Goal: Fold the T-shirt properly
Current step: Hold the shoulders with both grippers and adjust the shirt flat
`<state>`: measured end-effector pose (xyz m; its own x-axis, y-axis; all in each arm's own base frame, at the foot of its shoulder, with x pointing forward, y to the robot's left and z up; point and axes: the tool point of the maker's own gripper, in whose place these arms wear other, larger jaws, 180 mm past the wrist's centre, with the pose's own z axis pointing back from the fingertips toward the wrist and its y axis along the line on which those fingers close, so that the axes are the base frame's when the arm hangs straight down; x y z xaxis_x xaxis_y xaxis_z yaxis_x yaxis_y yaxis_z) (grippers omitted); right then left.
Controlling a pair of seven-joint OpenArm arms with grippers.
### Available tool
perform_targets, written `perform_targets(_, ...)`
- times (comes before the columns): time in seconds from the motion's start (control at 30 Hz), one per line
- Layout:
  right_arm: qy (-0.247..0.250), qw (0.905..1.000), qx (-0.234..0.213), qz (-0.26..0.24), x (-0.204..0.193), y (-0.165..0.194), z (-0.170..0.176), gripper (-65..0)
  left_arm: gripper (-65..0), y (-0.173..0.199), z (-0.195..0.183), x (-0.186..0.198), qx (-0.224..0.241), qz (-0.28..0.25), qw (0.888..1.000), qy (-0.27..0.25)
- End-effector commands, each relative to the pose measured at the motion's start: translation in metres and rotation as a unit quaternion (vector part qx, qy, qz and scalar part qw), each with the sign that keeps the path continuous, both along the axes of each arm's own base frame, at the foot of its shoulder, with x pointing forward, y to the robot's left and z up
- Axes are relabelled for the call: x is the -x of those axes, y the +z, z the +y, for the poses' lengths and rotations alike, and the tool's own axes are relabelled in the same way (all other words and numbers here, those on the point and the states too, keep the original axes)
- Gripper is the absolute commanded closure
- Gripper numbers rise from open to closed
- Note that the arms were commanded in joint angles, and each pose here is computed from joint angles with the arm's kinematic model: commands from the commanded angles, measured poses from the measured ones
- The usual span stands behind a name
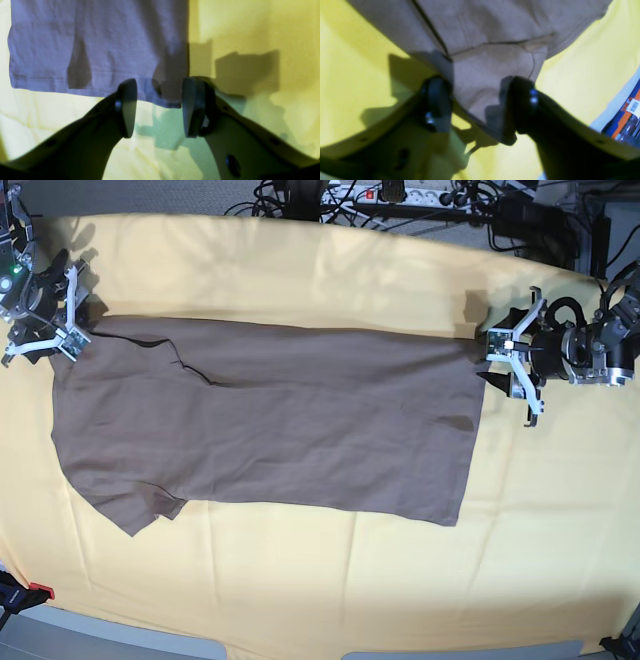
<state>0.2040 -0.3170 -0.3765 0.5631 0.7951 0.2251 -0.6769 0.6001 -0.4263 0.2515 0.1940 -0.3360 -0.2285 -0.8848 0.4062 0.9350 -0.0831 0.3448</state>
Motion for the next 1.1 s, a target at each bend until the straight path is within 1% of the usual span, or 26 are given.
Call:
perform_targets(0.0,-0.003,0.9999,0.016,-0.001,-0.002,0.004,-0.009,-30.6,-29.9,0.011,0.002,-0.008,0.005,-0.015,1.0,0.001)
perform_targets(0.03,-0.004,0.9999,0.011,0.0,-0.002,0.003,-0.007,-29.7,-29.9,0.011,0.001,-0.008,0.006,-0.015,1.0,0.001)
perform_targets(0.13,-0.002,0.9999,-0.007,0.009,0.0,0.002,-0.001,-29.6,-29.9,0.01,-0.004,-0.008,0.013,-0.015,1.0,-0.001)
perform_targets(0.23,-0.004,0.9997,-0.015,0.019,0.003,0.0,0.001,-28.3,-30.3,0.009,-0.01,-0.008,0.02,-0.015,1.0,-0.002)
perform_targets(0.4,-0.013,0.9996,-0.005,0.025,0.005,-0.001,-0.003,-28.3,-39.3,0.008,-0.016,-0.008,0.027,-0.015,1.0,-0.003)
perform_targets(0.63,-0.012,0.9996,-0.006,0.025,0.005,-0.001,-0.003,-28.5,-39.3,0.0,-0.025,-0.005,0.028,-0.013,0.999,-0.014)
perform_targets(0.77,-0.012,0.9996,-0.005,0.025,0.005,-0.001,-0.003,-28.5,-39.0,-0.006,-0.019,-0.006,0.001,-0.025,0.999,-0.025)
perform_targets(0.83,-0.013,0.9996,-0.005,0.024,0.005,-0.001,-0.003,-28.5,-39.0,-0.006,-0.014,-0.014,-0.003,-0.043,0.999,-0.013)
perform_targets(0.9,-0.019,0.9996,-0.005,0.019,0.004,0.0,-0.005,-28.5,-39.0,-0.01,-0.01,-0.016,-0.004,-0.038,0.999,-0.004)
perform_targets(1.0,-0.025,0.9996,-0.004,0.014,0.002,0.001,-0.006,-28.5,-39.0,-0.022,-0.009,-0.013,0.007,-0.011,1.0,0.006)
perform_targets(1.07,-0.025,0.9996,-0.005,0.013,0.002,0.001,-0.006,-28.5,-39.0,-0.028,-0.01,-0.013,0.015,-0.003,1.0,0.013)
